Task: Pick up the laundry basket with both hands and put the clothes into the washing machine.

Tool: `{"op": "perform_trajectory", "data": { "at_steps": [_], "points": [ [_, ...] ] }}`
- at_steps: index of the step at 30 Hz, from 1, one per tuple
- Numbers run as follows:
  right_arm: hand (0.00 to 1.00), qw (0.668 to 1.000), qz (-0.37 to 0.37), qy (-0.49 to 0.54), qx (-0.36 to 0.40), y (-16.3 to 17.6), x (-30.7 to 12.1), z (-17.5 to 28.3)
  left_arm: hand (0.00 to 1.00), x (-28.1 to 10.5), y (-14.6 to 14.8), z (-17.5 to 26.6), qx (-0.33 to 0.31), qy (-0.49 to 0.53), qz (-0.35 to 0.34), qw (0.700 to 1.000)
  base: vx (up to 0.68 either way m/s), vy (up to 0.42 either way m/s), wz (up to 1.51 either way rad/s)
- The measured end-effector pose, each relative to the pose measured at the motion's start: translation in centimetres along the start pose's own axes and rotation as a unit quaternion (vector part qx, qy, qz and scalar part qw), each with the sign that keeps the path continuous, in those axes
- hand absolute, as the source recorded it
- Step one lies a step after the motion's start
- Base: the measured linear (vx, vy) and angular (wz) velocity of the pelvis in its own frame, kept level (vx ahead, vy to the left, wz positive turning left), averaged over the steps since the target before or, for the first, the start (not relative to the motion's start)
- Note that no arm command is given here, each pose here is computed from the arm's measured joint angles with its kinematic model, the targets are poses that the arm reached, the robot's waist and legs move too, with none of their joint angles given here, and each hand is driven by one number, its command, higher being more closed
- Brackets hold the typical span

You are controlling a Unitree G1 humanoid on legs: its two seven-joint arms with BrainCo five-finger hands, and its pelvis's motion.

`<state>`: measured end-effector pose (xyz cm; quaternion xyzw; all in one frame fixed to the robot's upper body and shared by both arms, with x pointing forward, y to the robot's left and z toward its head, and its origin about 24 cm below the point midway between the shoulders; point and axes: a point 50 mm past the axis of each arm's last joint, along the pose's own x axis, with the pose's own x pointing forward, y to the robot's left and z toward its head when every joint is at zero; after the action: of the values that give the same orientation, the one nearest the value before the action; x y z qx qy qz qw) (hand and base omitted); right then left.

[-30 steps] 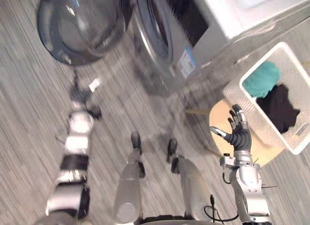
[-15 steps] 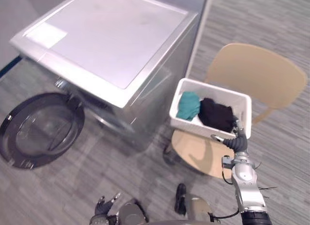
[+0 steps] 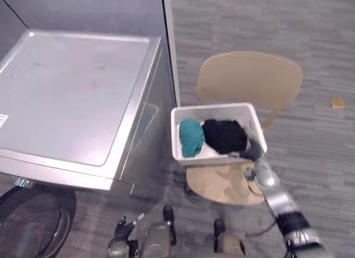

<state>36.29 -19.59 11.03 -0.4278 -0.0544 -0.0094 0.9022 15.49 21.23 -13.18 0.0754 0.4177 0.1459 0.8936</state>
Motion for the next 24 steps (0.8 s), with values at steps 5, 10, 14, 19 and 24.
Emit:
{"op": "perform_trajectory", "data": {
  "at_steps": [5, 10, 14, 19, 24],
  "points": [
    [0.00, 0.997, -0.039, -0.018, -0.069, -4.8, 3.0, 2.0, 0.00, 0.2, 0.3, 0.6, -0.010, -0.012, 0.005, 1.000, -0.08, 0.039, 0.31],
    [0.00, 0.990, -0.083, -0.016, -0.113, -8.9, 5.1, 4.0, 0.00, 0.3, 0.1, 1.2, -0.037, -0.023, 0.012, 0.999, -0.05, -0.003, 0.24],
    [0.00, 0.984, -0.113, -0.011, -0.140, -10.6, 5.2, 4.2, 0.00, 0.3, -1.3, 2.6, -0.067, -0.041, -0.001, 0.997, 0.00, -0.008, 0.29],
    [1.00, 0.974, -0.137, -0.050, -0.174, -11.6, 5.8, 6.9, 0.00, 0.1, -2.5, 4.7, -0.102, -0.078, -0.016, 0.992, 0.03, -0.041, 0.24],
    [1.00, 0.970, -0.123, -0.078, -0.194, -10.6, 6.0, 8.3, 0.00, -0.2, -3.2, 6.0, -0.115, -0.105, -0.025, 0.987, 0.02, -0.063, 0.09]
  ]
}}
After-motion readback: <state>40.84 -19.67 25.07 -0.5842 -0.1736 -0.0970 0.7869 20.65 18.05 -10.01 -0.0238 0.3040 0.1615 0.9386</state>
